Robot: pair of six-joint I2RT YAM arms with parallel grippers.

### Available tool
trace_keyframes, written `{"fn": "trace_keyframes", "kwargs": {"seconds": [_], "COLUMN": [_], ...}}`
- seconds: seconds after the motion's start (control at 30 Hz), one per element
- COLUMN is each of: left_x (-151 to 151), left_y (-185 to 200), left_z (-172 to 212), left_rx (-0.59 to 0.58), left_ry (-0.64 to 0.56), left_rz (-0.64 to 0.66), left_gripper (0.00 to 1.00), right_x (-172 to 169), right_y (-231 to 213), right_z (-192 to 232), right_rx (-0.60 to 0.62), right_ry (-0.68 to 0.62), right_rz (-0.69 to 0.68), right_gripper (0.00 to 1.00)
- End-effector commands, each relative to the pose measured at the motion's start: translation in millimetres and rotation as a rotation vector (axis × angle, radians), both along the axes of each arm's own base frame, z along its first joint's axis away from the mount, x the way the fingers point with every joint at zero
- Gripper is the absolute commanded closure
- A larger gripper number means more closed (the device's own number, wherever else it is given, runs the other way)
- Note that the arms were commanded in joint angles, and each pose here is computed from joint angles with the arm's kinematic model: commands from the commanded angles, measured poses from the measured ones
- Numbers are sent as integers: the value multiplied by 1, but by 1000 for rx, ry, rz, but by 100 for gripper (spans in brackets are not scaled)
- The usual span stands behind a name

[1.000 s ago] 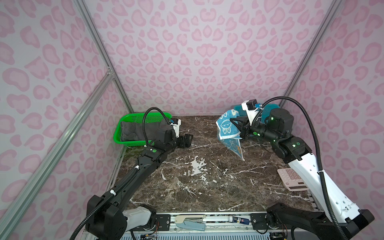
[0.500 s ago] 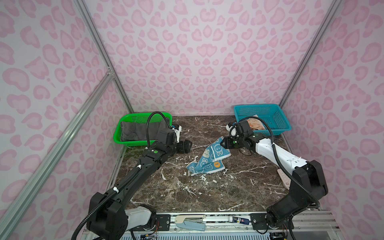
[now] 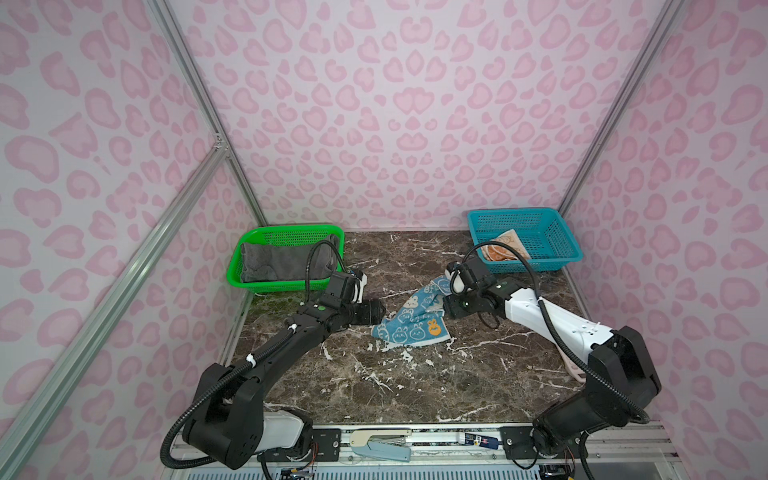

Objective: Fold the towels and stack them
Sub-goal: 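Lift the blue bunny towel out and lower it onto the table, then grasp a corner of the blue towel with the left gripper near the right gripper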

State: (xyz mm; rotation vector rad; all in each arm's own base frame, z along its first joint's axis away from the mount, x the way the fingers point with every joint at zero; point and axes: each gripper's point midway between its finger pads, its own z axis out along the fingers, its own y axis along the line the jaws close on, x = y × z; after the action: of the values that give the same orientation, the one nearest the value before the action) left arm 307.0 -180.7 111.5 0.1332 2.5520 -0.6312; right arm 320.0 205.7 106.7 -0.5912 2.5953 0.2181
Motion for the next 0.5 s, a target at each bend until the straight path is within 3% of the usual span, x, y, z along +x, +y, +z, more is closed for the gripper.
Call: {"fn": "trace_keyframes", "kwargs": {"seconds": [0.0, 0.17, 0.47], "left_x": [-15, -32, -30], "left_y": [0, -2, -10], "left_z": [-22, -57, -95], "left_rx": [-5, 6, 41], "left_ry": [76, 184, 292], "left_rz": [-4, -21, -4], "left_gripper": [17, 18, 19], "right_x": [-25, -42, -38], "right_y": [14, 12, 18], "right_z": [-24, -58, -87], "right_rx": [-37, -52, -34], "right_ry": [47, 154, 212], "right_rz": [124, 79, -35], "right_gripper": [30, 31, 37]}}
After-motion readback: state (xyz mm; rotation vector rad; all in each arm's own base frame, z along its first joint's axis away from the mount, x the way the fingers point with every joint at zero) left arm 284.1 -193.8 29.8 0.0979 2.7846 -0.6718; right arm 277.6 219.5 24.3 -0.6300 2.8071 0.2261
